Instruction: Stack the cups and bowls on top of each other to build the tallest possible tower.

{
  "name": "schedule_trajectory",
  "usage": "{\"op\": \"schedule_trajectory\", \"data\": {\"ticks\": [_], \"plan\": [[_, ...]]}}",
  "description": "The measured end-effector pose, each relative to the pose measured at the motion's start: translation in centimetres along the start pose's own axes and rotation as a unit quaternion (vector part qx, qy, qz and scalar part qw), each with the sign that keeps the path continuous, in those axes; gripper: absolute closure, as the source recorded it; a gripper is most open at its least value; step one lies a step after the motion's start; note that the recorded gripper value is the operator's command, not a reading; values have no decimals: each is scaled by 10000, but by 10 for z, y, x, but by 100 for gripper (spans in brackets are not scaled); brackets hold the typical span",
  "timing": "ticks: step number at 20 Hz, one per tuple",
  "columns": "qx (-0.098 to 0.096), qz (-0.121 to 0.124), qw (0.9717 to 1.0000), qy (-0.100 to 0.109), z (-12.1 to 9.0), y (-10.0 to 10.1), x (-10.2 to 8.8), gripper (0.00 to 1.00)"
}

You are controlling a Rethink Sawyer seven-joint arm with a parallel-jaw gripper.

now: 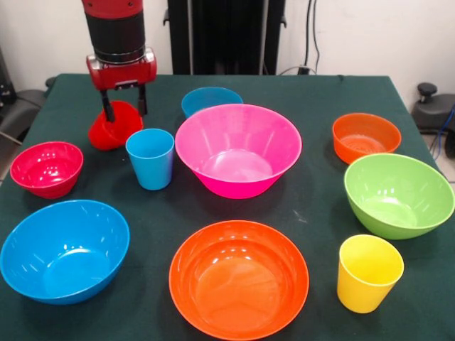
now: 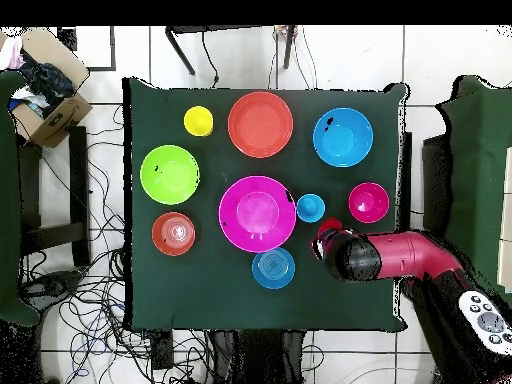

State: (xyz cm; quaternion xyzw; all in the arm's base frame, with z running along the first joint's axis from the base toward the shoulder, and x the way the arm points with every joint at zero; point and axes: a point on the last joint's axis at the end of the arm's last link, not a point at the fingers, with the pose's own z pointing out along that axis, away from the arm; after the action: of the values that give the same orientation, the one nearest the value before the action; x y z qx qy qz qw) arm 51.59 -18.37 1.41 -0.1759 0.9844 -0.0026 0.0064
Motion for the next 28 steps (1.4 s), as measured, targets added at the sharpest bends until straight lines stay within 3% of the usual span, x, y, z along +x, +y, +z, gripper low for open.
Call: {"op": "schedule_trajectory", "data": {"ticks": [15,20,28], "plan": [[67,244,9996,-88,-2,-29,3,0],[33,310,9995,12,-1,-33,10,0],[-193,392,9985,321,9,-28,27,0]]}}
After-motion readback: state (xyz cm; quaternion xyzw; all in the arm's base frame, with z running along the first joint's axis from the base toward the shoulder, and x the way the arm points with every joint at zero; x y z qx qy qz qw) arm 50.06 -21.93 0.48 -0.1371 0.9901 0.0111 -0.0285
